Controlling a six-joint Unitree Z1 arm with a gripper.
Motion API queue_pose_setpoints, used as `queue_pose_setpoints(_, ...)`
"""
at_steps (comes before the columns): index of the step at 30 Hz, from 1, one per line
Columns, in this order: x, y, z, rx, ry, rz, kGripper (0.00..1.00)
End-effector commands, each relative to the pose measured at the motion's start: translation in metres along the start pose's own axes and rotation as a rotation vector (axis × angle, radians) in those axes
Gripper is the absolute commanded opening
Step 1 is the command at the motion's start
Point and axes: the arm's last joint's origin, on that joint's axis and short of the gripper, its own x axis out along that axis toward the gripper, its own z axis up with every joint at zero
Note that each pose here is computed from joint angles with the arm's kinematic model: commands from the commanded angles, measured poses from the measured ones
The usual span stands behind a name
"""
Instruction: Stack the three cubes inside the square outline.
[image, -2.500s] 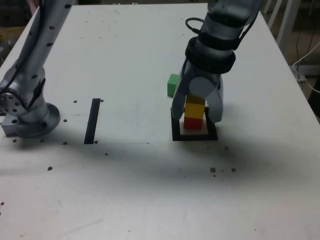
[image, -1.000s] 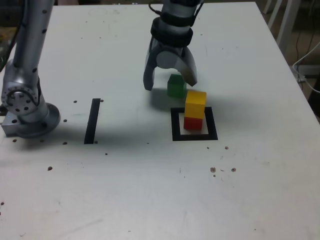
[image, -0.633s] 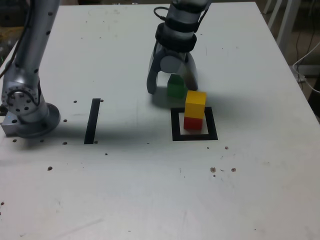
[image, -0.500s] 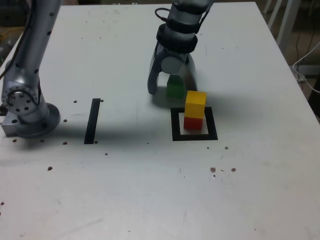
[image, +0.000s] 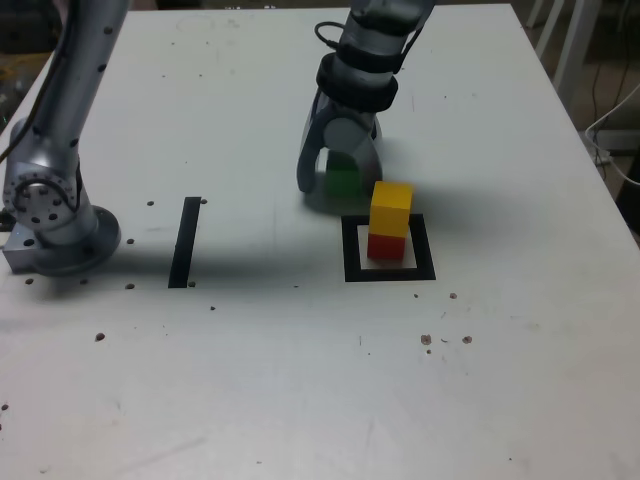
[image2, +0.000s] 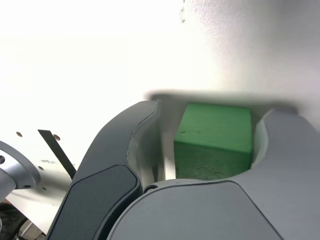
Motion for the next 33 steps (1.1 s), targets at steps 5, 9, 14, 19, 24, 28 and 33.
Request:
queue_pose_setpoints(5, -0.001, 0.0, 0.002, 0.004, -0.006, -0.002, 0.26)
queue_pose_setpoints(9, -0.003, -0.001, 0.001, 0.003, -0.012, -0.006, 0.26)
queue_pose_setpoints(14, -0.007, -0.001, -0.002, -0.001, -0.02, -0.001, 0.26)
queue_pose_setpoints(19, -0.014, -0.004, -0.008, -0.014, -0.036, 0.012, 0.26)
queue_pose_setpoints(24, -0.031, -0.013, -0.014, -0.017, -0.061, 0.034, 0.26)
queue_pose_setpoints(28, -0.049, -0.026, -0.018, -0.016, -0.073, 0.056, 0.26)
queue_pose_setpoints(33, -0.067, -0.044, -0.018, -0.001, -0.078, 0.069, 0.26)
